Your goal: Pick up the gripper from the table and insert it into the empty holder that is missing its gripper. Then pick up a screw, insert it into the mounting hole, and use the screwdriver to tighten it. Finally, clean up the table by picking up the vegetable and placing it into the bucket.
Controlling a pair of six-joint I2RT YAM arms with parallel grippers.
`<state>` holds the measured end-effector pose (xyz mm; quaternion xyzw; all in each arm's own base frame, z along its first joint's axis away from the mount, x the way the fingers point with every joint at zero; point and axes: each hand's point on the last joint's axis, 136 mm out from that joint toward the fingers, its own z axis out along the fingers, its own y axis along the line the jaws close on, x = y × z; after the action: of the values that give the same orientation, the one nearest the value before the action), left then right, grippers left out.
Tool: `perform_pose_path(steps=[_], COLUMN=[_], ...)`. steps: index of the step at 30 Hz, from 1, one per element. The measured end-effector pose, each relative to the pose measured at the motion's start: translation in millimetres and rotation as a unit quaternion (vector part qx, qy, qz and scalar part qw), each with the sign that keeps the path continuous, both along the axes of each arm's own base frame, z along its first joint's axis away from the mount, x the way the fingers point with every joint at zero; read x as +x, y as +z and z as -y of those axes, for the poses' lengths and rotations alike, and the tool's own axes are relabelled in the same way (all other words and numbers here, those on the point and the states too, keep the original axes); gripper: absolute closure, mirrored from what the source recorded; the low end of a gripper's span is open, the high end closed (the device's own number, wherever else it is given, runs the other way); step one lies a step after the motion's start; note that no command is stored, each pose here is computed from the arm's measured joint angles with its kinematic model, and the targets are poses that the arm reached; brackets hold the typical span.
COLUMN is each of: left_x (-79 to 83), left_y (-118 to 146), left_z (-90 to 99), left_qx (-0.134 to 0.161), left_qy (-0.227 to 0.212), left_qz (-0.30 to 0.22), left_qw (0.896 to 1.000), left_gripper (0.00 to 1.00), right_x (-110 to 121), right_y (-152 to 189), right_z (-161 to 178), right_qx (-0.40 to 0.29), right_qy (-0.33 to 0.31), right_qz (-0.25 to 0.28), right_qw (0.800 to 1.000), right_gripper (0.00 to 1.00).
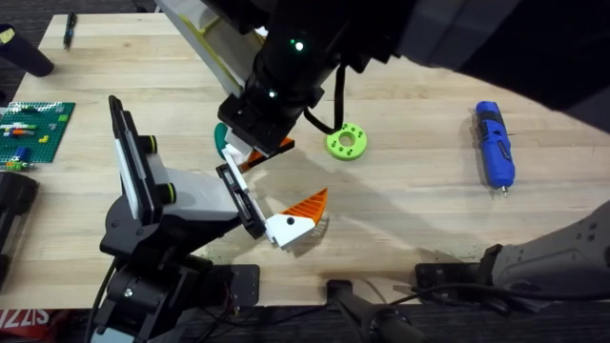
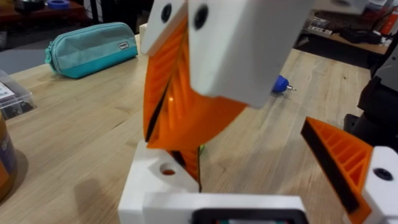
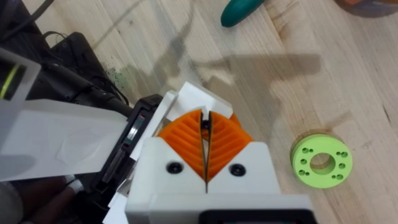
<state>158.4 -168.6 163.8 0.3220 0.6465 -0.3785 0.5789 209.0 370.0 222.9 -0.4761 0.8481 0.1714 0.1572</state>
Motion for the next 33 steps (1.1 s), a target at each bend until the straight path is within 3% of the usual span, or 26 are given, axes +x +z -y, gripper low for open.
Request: perform_pose_path(steps=[8, 13, 18, 33], left_x=[-0.1, -0.1, -0.1, -0.1], left_y=[0, 0, 0, 0], left_z=[0.0, 0.0, 0.0, 0.0], left_qx=[-0.001, -0.001, -0.001, -0.001], left_qy=[0.0, 0.0, 0.0, 0.0], left_qz=[-0.002, -0.002, -0.002, -0.002], left_qw=[1.0, 1.0, 1.0, 1.0], left_gripper=[0.013, 0.013, 0.013, 0.013], right_x=[6, 22, 22, 22], right_y=[8, 50, 80, 45], right_z=[8, 16, 27, 47], right_qx=[-0.008, 0.034, 0.061, 0.024], right_qy=[-0.003, -0.022, -0.03, -0.068], right_qz=[0.012, 0.061, 0.085, 0.017], right_qw=[1.0, 0.997, 0.994, 0.997], right_gripper=[0.993, 0.995, 0.995, 0.995])
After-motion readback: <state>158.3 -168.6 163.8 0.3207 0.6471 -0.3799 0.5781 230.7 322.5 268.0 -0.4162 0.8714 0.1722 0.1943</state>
